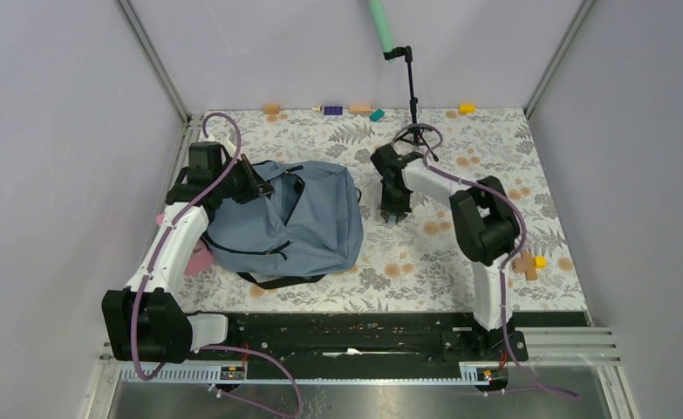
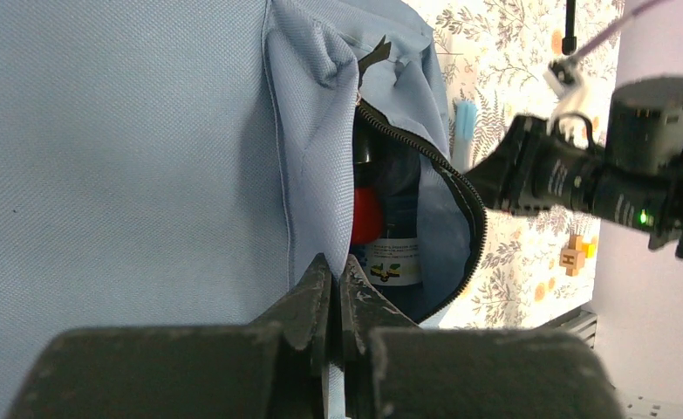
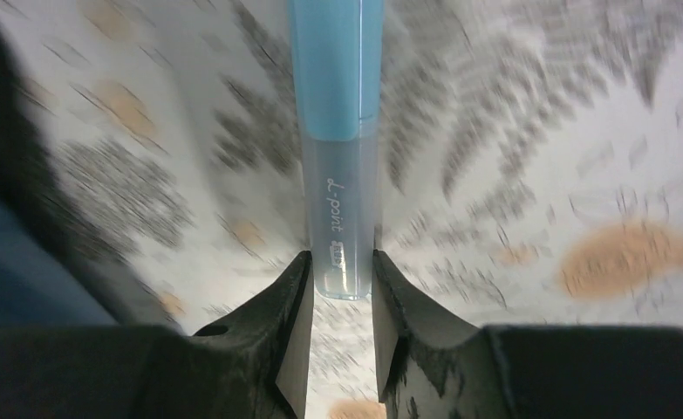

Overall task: Pack the student bag
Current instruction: Move the stationery to the center of the board.

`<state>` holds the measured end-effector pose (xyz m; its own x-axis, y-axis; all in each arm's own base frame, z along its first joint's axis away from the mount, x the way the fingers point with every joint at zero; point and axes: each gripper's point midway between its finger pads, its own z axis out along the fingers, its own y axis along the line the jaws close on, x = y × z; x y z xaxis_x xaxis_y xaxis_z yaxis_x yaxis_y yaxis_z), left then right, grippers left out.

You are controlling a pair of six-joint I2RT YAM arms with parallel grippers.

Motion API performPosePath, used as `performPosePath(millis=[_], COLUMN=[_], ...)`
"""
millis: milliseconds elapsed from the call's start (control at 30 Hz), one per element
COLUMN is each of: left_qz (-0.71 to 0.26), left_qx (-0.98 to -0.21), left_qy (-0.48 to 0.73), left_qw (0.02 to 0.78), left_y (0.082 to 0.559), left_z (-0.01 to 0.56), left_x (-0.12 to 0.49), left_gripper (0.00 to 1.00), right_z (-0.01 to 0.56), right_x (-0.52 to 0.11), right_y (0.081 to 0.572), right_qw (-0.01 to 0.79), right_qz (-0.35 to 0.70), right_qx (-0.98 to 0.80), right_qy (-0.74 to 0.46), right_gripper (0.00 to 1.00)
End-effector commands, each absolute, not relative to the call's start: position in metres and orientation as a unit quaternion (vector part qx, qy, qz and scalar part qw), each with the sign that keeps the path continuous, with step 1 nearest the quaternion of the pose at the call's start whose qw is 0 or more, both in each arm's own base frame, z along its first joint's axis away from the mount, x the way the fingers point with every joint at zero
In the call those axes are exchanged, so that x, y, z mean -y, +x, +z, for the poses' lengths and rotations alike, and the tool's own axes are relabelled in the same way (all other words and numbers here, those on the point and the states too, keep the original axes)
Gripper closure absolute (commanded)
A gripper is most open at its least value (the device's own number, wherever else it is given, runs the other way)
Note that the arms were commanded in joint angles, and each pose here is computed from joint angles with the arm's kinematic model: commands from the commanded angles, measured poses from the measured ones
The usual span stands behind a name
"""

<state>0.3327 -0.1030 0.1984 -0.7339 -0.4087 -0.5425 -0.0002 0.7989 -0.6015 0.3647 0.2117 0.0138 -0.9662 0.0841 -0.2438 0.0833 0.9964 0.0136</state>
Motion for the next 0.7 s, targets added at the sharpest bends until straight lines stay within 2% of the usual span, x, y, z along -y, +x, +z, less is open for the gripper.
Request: performPosePath(millis=[0,167,267,333,467,533,667], left_qz=[-0.332,-0.338,-0.338,-0.339,-0.341,-0.34,-0.339], left_qx=[-0.826,-0.825,-0.825,-0.826,-0.825,-0.825,-0.825], left_qy=[-0.079,-0.078,-0.078,-0.079,-0.078,-0.078,-0.078], left_qw=[0.449,0.445,0.446,0.445,0.444,0.445,0.445], left_y=[0.355,0.354,0.354,0.354,0.354,0.354,0.354], left_z=[0.26,0.259,0.259,0.258,0.258,0.258,0.258], left_x=[0.106,0.108,0.108,0.108,0.109,0.108,0.108], left_gripper=[1.0,1.0,1.0,1.0,1.0,1.0,1.0], right_z=[0.018,0.015,0.013,0.012,0.016,0.017,0.015], right_x=[-0.201,-0.202,-0.202,-0.196,-0.18,-0.177,-0.177], right_y=[0.322,0.273,0.248,0.24,0.245,0.25,0.256], right_qw=[0.119,0.106,0.107,0.119,0.156,0.171,0.179], right_qz=[0.01,0.005,0.009,0.002,-0.036,-0.051,-0.068], right_qx=[-0.991,-0.994,-0.994,-0.992,-0.987,-0.984,-0.982], right_qy=[0.054,0.029,0.029,0.032,0.027,0.02,0.011], right_gripper=[0.87,0.85,0.8,0.72,0.49,0.41,0.37])
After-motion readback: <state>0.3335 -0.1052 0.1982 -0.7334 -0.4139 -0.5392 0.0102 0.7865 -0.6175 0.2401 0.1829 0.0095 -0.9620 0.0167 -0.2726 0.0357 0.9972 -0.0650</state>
